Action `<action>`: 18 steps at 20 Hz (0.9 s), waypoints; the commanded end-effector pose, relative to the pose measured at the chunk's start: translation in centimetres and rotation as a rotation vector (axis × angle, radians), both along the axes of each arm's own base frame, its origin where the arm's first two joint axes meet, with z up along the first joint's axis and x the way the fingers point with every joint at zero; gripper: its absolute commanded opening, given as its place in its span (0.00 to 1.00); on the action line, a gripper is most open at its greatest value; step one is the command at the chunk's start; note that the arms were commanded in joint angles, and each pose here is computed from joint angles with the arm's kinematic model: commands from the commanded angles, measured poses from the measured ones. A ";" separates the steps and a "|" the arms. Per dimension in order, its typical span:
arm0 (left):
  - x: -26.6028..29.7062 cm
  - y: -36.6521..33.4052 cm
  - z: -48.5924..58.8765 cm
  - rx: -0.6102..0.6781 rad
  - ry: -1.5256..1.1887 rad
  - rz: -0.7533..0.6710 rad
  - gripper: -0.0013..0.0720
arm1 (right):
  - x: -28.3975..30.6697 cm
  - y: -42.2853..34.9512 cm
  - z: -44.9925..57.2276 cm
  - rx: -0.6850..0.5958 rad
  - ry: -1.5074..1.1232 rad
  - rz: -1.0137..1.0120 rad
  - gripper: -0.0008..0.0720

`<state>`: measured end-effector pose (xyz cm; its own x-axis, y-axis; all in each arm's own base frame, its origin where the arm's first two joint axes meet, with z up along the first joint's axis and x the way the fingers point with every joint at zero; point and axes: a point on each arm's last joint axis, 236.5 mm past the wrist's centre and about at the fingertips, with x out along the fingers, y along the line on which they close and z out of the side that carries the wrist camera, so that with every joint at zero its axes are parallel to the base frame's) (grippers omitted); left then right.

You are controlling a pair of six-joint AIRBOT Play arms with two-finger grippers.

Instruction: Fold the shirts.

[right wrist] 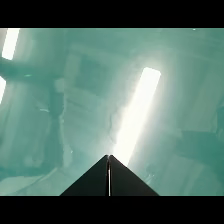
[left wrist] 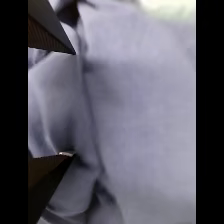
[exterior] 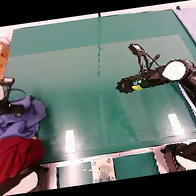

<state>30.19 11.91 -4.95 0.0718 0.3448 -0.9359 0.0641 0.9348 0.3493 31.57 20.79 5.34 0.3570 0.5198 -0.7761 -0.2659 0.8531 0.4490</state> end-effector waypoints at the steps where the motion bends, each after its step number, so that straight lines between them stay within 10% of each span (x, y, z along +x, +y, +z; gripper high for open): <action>1: -1.9 1.5 -4.2 -0.009 0.089 -0.058 0.97 | 0.0 0.0 0.1 0.003 -0.002 -0.002 0.03; 2: -2.1 1.7 -4.8 -0.015 0.106 -0.047 0.96 | 0.1 0.0 0.1 0.002 -0.002 -0.002 0.03; 3: -2.5 1.8 -5.4 -0.022 0.127 -0.037 0.71 | 0.0 0.0 0.1 0.003 -0.002 -0.002 0.03; 4: -3.1 1.9 -5.6 -0.023 0.157 -0.037 0.16 | 0.0 0.0 0.1 0.003 -0.002 -0.002 0.03; 5: -3.4 1.9 -5.5 -0.025 0.180 -0.057 0.06 | 0.1 0.0 0.1 0.004 -0.003 -0.002 0.03; 12: 7.0 -0.9 8.7 -0.047 -0.175 -0.038 0.05 | 0.3 0.1 0.6 0.005 -0.015 -0.002 0.03; 18: 10.5 -20.7 26.1 -0.274 -0.530 -0.436 0.05 | 2.7 -1.2 4.6 0.030 -0.091 -0.047 0.03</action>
<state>41.80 0.41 14.51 0.5223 0.1372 -0.8417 0.1811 0.9466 0.2666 33.41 20.34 8.20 0.4207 0.5258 -0.7393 -0.2718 0.8505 0.4503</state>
